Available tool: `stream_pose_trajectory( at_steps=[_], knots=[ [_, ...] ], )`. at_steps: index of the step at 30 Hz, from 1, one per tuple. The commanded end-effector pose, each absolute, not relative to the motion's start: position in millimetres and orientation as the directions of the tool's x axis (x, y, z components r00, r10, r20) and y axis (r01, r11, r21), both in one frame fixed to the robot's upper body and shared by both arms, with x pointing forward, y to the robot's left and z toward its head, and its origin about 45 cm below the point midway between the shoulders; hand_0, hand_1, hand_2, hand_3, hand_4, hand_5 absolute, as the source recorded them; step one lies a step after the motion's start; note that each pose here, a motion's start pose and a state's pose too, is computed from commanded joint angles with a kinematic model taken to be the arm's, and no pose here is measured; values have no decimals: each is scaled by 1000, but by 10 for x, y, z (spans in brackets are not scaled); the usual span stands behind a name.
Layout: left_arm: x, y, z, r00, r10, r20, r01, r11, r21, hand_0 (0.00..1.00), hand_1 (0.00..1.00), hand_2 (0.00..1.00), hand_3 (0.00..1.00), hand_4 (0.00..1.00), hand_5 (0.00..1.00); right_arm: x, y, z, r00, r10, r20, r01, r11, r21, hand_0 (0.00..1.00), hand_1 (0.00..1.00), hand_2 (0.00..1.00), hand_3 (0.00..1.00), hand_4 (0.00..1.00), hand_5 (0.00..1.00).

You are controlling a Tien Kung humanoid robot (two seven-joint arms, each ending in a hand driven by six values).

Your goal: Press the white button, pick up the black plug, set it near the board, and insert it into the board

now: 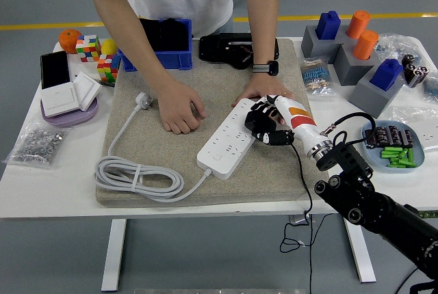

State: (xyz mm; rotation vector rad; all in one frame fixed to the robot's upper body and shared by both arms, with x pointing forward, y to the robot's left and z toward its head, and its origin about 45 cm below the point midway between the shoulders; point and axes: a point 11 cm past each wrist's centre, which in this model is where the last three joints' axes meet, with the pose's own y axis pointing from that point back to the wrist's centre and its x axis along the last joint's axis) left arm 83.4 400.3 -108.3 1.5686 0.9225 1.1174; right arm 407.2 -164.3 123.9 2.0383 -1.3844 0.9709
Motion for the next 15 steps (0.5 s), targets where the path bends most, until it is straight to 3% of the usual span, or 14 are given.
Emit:
stream_pose_trajectory(
  at_steps=[15],
  knots=[
    [823,4006,-1084,290,930,224,48,-248,968,683,675,657,682,537,189,4101,-1695,1211,235,-566,790,-934,-356,22,483,438,457,557,810,2]
  ],
)
